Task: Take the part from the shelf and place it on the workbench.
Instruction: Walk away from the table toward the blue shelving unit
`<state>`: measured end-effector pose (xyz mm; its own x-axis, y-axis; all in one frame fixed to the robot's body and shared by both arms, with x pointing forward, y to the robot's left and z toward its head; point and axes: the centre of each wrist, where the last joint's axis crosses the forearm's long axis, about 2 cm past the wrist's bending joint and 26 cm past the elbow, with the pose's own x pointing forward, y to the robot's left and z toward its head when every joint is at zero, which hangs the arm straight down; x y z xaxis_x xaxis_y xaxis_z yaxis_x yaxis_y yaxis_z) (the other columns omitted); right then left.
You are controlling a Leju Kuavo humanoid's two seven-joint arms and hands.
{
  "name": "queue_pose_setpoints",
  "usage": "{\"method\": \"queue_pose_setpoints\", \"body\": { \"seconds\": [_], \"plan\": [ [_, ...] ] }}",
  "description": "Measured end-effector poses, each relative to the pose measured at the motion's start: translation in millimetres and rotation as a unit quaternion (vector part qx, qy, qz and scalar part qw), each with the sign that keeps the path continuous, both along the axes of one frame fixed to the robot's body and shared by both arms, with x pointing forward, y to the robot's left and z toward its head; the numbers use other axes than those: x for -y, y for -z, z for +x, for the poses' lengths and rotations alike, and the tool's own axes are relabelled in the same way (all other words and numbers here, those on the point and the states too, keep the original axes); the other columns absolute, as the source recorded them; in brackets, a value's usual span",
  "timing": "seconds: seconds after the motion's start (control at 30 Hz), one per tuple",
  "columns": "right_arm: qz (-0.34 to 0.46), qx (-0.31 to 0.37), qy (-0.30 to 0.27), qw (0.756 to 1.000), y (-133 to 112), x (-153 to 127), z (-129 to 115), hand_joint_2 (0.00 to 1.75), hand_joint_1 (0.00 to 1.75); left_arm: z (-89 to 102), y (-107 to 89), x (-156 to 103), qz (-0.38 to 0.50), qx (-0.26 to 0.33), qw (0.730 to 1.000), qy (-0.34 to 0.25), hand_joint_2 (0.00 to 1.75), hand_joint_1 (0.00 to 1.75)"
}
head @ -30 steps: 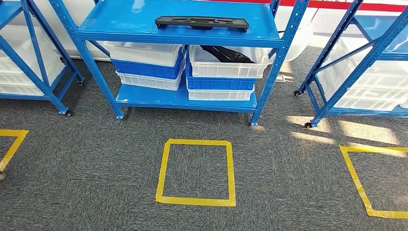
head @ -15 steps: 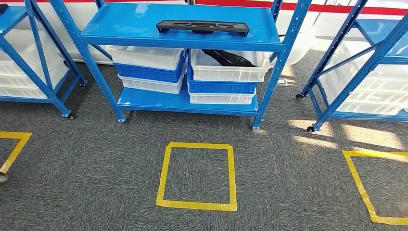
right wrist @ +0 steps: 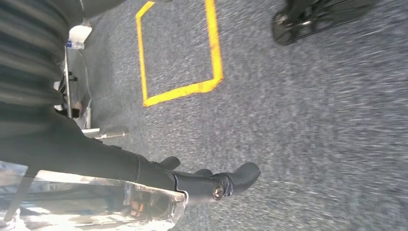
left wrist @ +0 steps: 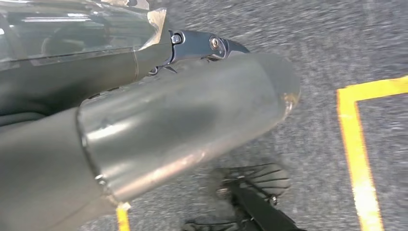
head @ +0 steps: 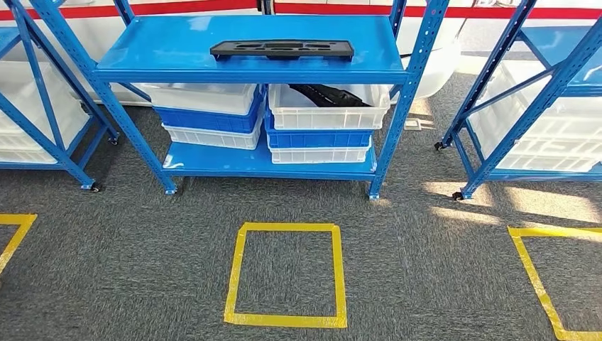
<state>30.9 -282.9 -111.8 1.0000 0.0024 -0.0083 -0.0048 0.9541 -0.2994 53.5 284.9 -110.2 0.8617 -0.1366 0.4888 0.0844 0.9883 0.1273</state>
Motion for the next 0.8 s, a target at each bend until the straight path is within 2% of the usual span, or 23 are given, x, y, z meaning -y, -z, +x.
{"method": "queue_pose_setpoints", "body": {
  "seconds": [0.33, 0.47, 0.8],
  "plan": [
    [0.0, 0.004, 0.003, 1.0, -0.4, -0.2, 4.0, 1.75, 0.0, 2.5, -0.4, 0.5, 0.002, 0.0, 1.0, 0.001, 0.0, 0.0],
    [-0.002, 0.001, 0.003, 1.0, -0.1, 0.8, 0.9, 1.75, 0.0, 1.9, -0.3, 2.0, 0.006, 0.0, 1.0, -0.001, 1.75, 0.0],
    [-0.002, 0.002, -0.002, 1.0, -0.3, 0.8, 3.1, 1.75, 0.0, 2.5, -0.5, 2.5, 0.013, -0.005, 1.0, -0.007, 1.75, 0.0]
  ]
}}
